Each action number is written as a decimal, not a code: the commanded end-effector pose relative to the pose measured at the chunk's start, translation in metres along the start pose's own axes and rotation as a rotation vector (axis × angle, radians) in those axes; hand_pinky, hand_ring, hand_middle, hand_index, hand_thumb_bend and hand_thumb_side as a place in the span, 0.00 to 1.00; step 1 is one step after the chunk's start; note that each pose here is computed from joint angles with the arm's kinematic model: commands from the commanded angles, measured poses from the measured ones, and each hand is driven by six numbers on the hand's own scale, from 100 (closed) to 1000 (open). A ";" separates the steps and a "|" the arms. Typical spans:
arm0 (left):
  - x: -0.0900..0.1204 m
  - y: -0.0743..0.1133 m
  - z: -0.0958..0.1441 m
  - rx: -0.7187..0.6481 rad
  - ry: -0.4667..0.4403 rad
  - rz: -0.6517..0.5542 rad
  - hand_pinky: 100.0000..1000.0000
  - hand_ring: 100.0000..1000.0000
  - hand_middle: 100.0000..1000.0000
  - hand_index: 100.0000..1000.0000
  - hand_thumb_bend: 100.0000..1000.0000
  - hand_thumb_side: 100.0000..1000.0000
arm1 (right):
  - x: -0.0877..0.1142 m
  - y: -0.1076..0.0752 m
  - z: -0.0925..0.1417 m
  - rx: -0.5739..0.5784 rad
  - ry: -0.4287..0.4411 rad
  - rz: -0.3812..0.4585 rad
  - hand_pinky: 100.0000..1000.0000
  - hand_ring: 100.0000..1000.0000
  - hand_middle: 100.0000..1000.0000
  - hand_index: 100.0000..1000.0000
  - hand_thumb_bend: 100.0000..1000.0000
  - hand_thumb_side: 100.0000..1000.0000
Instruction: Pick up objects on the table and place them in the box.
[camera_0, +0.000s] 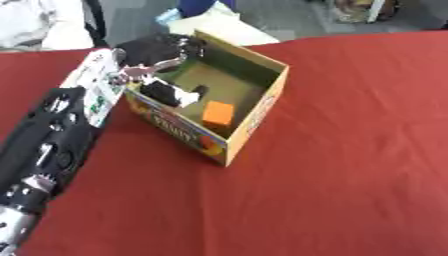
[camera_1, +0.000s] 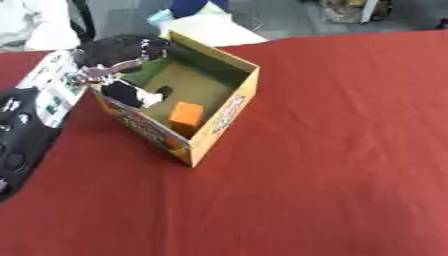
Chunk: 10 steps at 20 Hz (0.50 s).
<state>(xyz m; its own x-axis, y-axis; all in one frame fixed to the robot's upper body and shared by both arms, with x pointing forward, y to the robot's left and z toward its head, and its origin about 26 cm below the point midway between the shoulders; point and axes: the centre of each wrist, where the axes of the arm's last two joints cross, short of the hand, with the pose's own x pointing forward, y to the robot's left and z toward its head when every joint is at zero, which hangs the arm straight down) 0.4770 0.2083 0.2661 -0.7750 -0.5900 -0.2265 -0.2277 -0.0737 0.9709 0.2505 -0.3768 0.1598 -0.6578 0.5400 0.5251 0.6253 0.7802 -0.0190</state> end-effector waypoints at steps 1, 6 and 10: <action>-0.002 0.017 -0.001 0.039 -0.005 -0.002 0.86 0.90 0.82 0.95 0.00 0.43 | 0.004 -0.004 -0.006 -0.003 -0.026 0.009 0.59 0.71 0.44 0.67 0.00 0.78; 0.006 0.037 0.004 0.102 -0.064 0.084 0.85 0.88 0.79 0.91 0.00 0.30 | 0.004 -0.008 -0.006 -0.005 -0.034 0.025 0.59 0.71 0.44 0.67 0.00 0.77; 0.021 0.071 0.022 0.188 -0.159 0.171 0.83 0.86 0.77 0.88 0.00 0.24 | 0.004 -0.012 -0.007 -0.009 -0.042 0.043 0.59 0.71 0.45 0.67 0.00 0.77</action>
<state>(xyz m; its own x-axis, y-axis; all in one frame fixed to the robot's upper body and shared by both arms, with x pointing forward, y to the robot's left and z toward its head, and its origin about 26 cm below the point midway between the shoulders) 0.4440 0.2029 0.3036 -0.8784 -0.4741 -0.0596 -0.1487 0.1527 0.9770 0.2465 -0.3817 0.1576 -0.6448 0.5564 0.5240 0.6456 0.7635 -0.0164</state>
